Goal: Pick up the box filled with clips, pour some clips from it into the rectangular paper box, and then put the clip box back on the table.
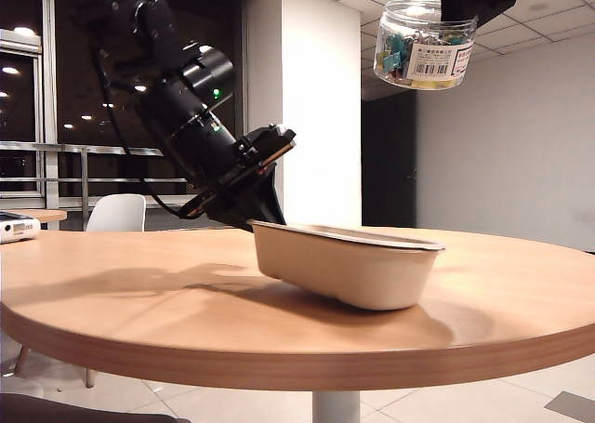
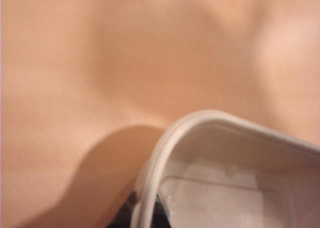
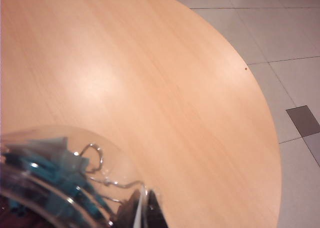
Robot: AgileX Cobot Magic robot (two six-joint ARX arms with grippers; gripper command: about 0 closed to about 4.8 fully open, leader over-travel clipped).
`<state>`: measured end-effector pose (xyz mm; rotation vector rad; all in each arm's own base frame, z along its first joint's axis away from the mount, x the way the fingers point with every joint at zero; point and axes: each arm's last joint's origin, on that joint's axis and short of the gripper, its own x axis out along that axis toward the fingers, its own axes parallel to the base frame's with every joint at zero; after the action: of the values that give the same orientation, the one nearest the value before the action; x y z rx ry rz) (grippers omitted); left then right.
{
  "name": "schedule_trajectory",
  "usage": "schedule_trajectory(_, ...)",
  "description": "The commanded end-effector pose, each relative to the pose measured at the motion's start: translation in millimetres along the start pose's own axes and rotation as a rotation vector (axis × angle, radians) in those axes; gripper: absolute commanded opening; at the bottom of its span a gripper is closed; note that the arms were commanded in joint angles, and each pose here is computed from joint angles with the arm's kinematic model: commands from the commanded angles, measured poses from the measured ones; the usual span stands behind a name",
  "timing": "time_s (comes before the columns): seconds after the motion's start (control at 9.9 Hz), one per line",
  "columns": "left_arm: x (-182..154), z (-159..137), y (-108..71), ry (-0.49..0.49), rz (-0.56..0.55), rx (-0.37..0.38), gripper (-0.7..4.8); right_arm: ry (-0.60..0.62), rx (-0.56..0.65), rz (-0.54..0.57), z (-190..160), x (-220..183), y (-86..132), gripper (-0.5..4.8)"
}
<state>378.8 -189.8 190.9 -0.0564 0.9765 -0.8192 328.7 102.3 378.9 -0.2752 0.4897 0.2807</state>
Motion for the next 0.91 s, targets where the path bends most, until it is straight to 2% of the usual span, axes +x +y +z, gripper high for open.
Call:
schedule_trajectory(0.1, -0.7, 4.6, 2.5, -0.075, 0.051, -0.008, -0.07, -0.05, 0.009, 0.015, 6.3, -5.4, -0.6, -0.05)
schedule_trajectory(0.3, -0.6, 4.7, 2.8, -0.076, 0.067, -0.012, -0.06, -0.05, 0.008, 0.019, 6.3, -5.4, -0.3, -0.05)
schedule_trajectory(0.51, -0.5, 3.9, 2.8, -0.07, 0.067, -0.061, -0.02, -0.054, 0.008, 0.039, 6.4, -5.5, 0.2, -0.05)
schedule_trajectory(0.61, -1.2, 4.5, 2.7, -0.072, 0.065, -0.087, 1.71, -0.054, 0.007, 0.041, 6.3, -5.2, 0.3, -0.05)
schedule_trajectory(0.91, -10.3, 4.4, 1.5, -0.058, 0.082, -0.1, 3.51, -0.051, -0.009, 0.052, 5.7, -3.6, 0.9, -0.05)
